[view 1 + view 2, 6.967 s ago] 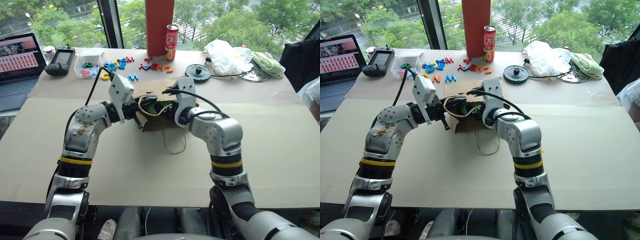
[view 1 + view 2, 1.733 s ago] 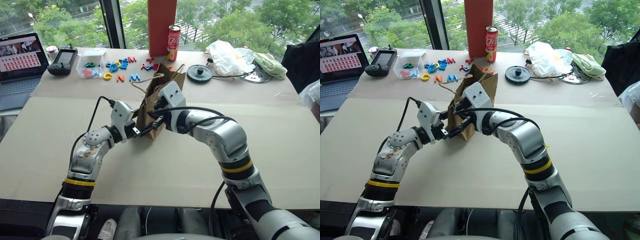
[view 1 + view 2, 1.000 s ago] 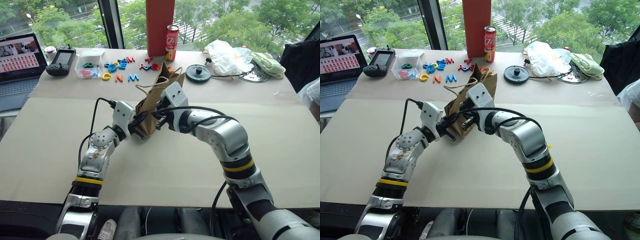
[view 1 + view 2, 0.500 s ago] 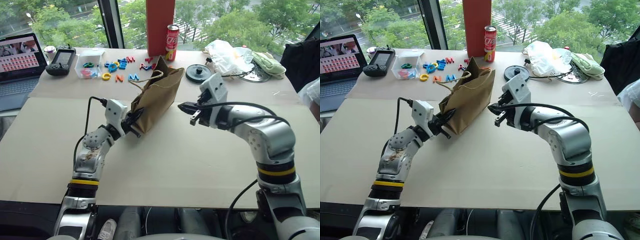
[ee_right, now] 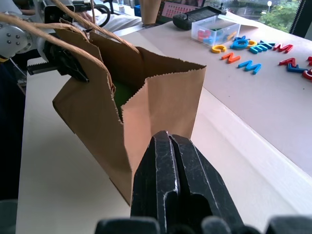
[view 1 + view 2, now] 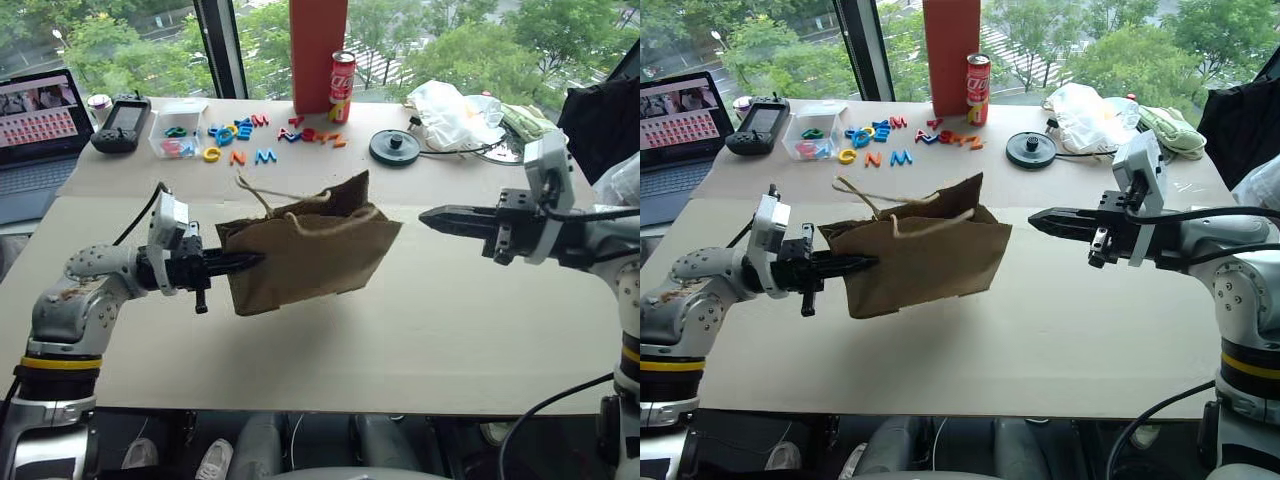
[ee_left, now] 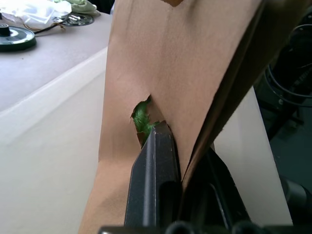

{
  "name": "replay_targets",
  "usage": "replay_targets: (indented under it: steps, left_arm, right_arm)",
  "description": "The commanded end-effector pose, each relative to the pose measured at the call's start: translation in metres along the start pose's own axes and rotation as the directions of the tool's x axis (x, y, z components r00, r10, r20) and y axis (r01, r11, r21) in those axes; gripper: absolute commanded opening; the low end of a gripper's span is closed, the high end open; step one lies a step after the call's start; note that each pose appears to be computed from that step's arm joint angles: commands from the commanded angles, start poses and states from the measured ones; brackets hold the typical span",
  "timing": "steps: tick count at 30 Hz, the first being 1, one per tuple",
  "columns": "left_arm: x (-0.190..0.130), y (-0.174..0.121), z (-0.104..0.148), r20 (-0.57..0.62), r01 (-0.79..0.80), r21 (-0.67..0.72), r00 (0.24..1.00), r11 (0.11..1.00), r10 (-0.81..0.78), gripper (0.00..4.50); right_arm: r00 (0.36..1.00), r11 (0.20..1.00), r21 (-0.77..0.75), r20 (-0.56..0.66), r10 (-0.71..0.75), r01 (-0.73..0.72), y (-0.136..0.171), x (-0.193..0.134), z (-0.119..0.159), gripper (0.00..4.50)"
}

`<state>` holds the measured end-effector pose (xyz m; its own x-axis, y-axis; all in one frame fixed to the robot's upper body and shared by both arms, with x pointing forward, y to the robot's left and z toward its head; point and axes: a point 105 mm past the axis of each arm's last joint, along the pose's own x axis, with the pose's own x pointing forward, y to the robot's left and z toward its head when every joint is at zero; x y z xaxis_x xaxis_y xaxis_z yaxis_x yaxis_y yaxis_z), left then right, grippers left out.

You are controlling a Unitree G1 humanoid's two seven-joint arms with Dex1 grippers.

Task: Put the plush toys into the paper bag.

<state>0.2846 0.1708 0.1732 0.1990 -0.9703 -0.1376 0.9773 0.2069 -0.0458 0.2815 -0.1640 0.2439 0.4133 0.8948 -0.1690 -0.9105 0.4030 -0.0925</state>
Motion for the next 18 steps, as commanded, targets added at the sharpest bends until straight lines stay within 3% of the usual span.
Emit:
replay_targets:
  steps: [1,17,18]
  left_arm:
    - [0.007,0.004,-0.002,-0.029,0.052,0.064,0.998,0.997,-0.050,0.20]
    - [0.048,0.017,-0.040,-0.086,0.164,0.168,0.985,0.972,-0.152,0.20]
    - [0.050,0.024,-0.039,-0.082,0.140,0.185,0.988,0.973,-0.127,0.46]
  right_arm:
    - [0.999,0.998,-0.060,0.029,0.028,-0.026,0.002,-0.008,0.015,0.00]
    - [0.996,0.998,-0.038,-0.069,0.053,-0.056,-0.011,-0.007,-0.005,0.00]
    - [0.996,0.998,-0.041,-0.076,0.045,-0.048,-0.012,-0.008,-0.007,0.00]
